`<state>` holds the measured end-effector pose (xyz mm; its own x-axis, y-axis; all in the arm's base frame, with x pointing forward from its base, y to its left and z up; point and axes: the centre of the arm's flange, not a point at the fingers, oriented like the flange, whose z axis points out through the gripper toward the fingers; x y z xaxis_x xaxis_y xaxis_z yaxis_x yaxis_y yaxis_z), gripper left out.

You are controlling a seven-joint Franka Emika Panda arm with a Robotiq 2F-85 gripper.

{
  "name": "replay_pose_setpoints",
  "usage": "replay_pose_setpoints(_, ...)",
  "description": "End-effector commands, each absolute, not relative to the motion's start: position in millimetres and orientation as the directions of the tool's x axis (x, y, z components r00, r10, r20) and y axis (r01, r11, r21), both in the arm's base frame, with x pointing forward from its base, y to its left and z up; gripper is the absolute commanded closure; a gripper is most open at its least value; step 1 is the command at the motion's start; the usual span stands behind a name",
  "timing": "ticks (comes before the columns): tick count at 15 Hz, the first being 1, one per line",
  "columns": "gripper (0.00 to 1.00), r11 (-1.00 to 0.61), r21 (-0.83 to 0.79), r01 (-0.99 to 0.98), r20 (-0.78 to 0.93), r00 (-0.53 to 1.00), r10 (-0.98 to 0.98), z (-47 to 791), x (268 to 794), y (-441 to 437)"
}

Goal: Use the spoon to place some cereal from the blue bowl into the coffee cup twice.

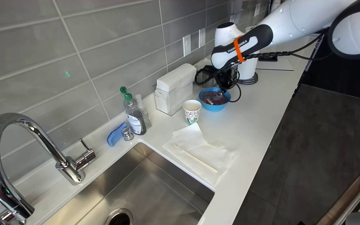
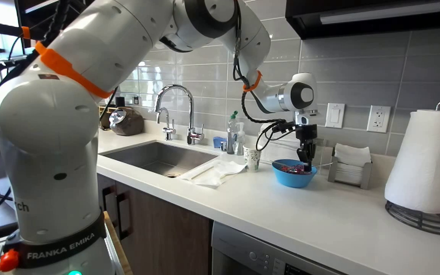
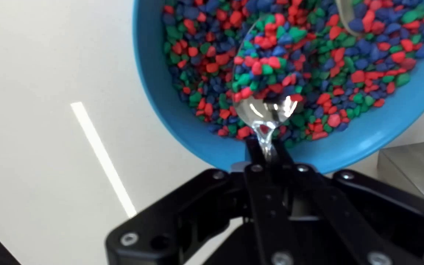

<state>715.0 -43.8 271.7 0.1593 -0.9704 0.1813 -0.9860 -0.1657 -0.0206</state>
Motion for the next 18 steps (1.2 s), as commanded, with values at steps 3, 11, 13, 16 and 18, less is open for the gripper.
replay_pose_setpoints(3,0.98,-0.161,-0.016,-0.987,0.094,0.159,-0.983,293.6,716.8,-43.2)
replay_pose_setpoints(11,0.98,-0.199,-0.070,-0.978,0.015,0.198,-0.980,326.7,707.7,-20.9)
replay_pose_setpoints(13,0.98,-0.202,-0.073,-0.977,0.000,0.202,-0.979,337.5,705.5,-10.4)
replay_pose_setpoints(16,0.98,-0.215,-0.068,-0.974,-0.007,0.216,-0.976,348.9,699.5,7.3)
replay_pose_setpoints(18,0.98,-0.237,-0.059,-0.970,-0.012,0.238,-0.971,354.3,694.6,19.4)
